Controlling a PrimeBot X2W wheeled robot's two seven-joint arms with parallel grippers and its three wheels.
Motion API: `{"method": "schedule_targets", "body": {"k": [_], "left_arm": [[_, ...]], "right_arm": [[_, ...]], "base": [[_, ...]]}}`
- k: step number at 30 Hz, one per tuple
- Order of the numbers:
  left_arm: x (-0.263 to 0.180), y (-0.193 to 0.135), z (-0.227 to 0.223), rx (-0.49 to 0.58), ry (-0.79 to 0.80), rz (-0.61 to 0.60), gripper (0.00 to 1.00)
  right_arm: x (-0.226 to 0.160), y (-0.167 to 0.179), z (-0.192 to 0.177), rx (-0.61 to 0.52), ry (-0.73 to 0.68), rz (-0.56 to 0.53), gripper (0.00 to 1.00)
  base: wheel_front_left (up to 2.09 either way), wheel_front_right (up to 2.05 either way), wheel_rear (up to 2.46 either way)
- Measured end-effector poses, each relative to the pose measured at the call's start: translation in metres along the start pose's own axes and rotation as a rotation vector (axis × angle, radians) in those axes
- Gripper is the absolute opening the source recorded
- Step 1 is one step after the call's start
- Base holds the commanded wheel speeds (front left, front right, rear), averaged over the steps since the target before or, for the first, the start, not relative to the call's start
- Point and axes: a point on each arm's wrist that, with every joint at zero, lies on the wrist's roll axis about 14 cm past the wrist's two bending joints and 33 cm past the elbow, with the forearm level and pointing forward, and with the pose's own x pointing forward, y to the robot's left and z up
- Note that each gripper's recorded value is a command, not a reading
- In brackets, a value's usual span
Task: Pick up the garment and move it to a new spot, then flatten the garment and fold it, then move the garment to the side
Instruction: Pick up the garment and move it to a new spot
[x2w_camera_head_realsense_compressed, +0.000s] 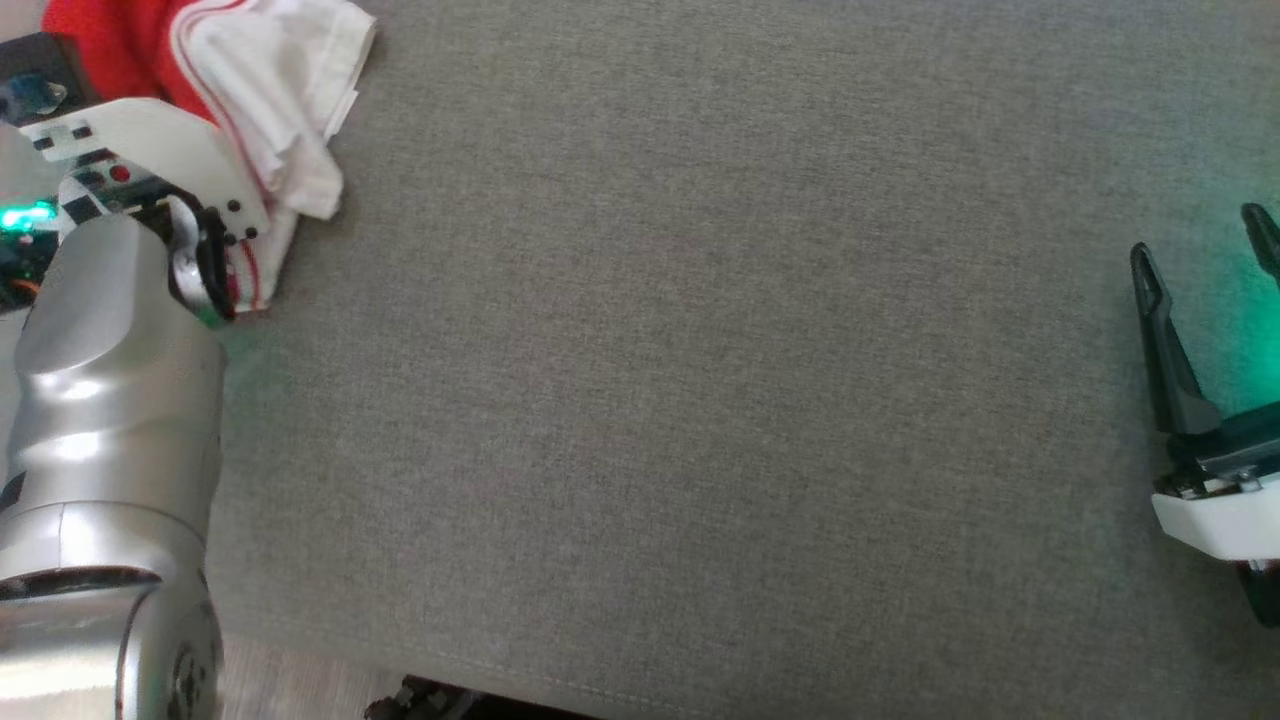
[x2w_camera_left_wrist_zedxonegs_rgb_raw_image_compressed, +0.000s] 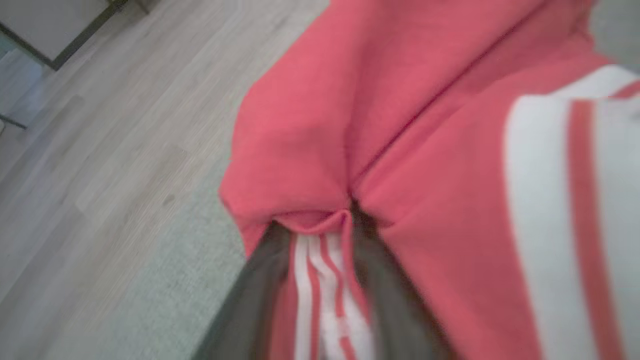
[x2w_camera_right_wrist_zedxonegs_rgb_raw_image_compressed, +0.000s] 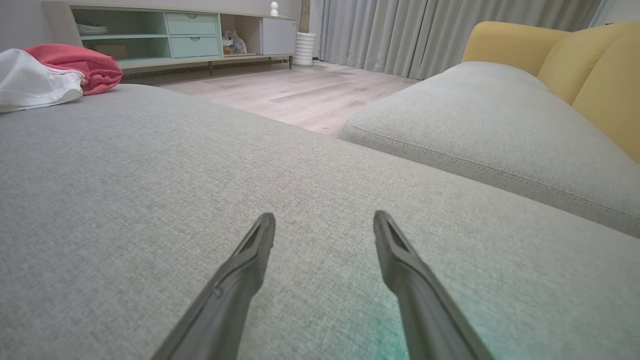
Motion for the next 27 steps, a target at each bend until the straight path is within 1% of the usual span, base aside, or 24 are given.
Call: {"method": "schedule_targets", "body": {"k": [3,6,9,12,16,18,21,23,24,27], "left_arm": [[-0.007,-0.004,0.026,0.012,-0.146,-0.038,0.00],[-0.023,-0.002,0.065,0.059,-0.313,-0.062,0.00],[-0.050,-0.005,0.115,0.106,-0.484,-0.110,0.00],[-0.088,-0.019,0.163,0.157,-0.644,-0.183,0.00],[-0.153,-0.049,0.217,0.217,-0.844,-0.295,0.00],[-0.187,-0.068,0.237,0.255,-0.931,-0.347,0.00],[-0.241,-0.102,0.260,0.272,-1.058,-0.442,0.00],[-0.274,-0.129,0.263,0.277,-1.115,-0.527,0.00],[-0.274,-0.129,0.263,0.277,-1.115,-0.527,0.00],[-0.315,-0.173,0.249,0.271,-1.149,-0.670,0.00]], "right_arm": [[-0.003,0.000,0.004,0.009,-0.001,-0.018,1.00],[-0.007,0.010,0.012,0.036,-0.010,-0.024,1.00],[-0.013,0.025,0.030,0.071,-0.040,-0.032,1.00],[-0.023,0.034,0.051,0.086,-0.079,-0.050,1.00],[-0.047,0.040,0.072,0.106,-0.112,-0.099,1.00],[-0.063,0.042,0.078,0.115,-0.118,-0.129,1.00],[-0.090,0.038,0.085,0.115,-0.130,-0.188,1.00],[-0.109,0.030,0.089,0.106,-0.139,-0.237,1.00],[-0.109,0.030,0.089,0.106,-0.139,-0.237,1.00],[-0.137,0.017,0.094,0.089,-0.154,-0.316,1.00]], "base": [[0.00,0.00,0.00],[0.00,0.00,0.00],[0.00,0.00,0.00],[0.00,0.00,0.00],[0.00,0.00,0.00],[0.00,0.00,0.00],[0.00,0.00,0.00],[0.00,0.00,0.00],[0.00,0.00,0.00],[0.00,0.00,0.00]]}}
